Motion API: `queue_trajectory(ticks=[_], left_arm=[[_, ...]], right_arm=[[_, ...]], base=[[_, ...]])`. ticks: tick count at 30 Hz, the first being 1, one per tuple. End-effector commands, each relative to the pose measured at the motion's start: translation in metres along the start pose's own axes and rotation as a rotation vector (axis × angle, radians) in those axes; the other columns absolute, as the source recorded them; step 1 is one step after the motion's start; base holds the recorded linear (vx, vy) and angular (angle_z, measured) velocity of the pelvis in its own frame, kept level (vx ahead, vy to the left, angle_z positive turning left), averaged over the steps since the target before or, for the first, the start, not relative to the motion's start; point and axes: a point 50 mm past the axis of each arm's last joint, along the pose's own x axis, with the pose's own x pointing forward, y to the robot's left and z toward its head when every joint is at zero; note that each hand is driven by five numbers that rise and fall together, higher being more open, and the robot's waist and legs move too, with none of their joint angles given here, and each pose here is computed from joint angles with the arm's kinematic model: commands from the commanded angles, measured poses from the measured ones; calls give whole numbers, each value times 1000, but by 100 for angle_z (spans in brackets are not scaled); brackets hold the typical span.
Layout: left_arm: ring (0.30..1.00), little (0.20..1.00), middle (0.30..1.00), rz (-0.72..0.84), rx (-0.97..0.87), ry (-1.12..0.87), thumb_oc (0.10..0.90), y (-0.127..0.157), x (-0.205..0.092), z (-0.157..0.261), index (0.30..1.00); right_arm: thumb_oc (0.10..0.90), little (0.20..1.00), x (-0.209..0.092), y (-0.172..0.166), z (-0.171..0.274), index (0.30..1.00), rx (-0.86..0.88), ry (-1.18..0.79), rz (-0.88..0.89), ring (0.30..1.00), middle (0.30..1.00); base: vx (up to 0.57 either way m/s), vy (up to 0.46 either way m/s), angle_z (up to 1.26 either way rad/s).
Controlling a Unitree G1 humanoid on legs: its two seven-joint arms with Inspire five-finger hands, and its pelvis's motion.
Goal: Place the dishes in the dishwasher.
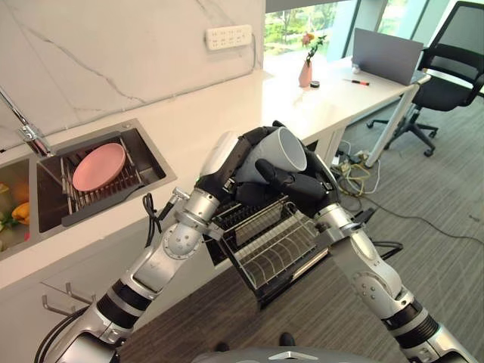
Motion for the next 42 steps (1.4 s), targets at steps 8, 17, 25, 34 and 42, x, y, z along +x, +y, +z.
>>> queue_trajectory(ticks=[8, 17, 25, 34, 42], left_arm=[[300, 300, 300, 40, -14, -301, 400, 4, 15, 47, 300], [900, 900, 900, 101, -71, -232, 800, 10, 8, 37, 900], [900, 900, 900, 322, -164, -86, 800, 32, -11, 15, 900], [900, 900, 900, 305, -291, 135, 800, 37, -48, -19, 900], [900, 900, 900, 137, -559, 463, 800, 20, -106, -60, 900]], right_arm=[[400, 300, 16, 17, 43, 300, 68, -353, -1, 300, 300], [400, 300, 10, 15, 35, 300, 185, -358, -32, 300, 300], [400, 300, -17, -12, 51, 300, 385, -567, -257, 300, 300], [400, 300, -40, -50, 82, 300, -35, -573, -429, 300, 300], [400, 300, -44, -86, 100, 300, -621, -171, -341, 300, 300]], base=[[6, 3, 5], [0, 0, 0], [5, -1, 1], [0, -2, 5], [-14, -2, 3]])
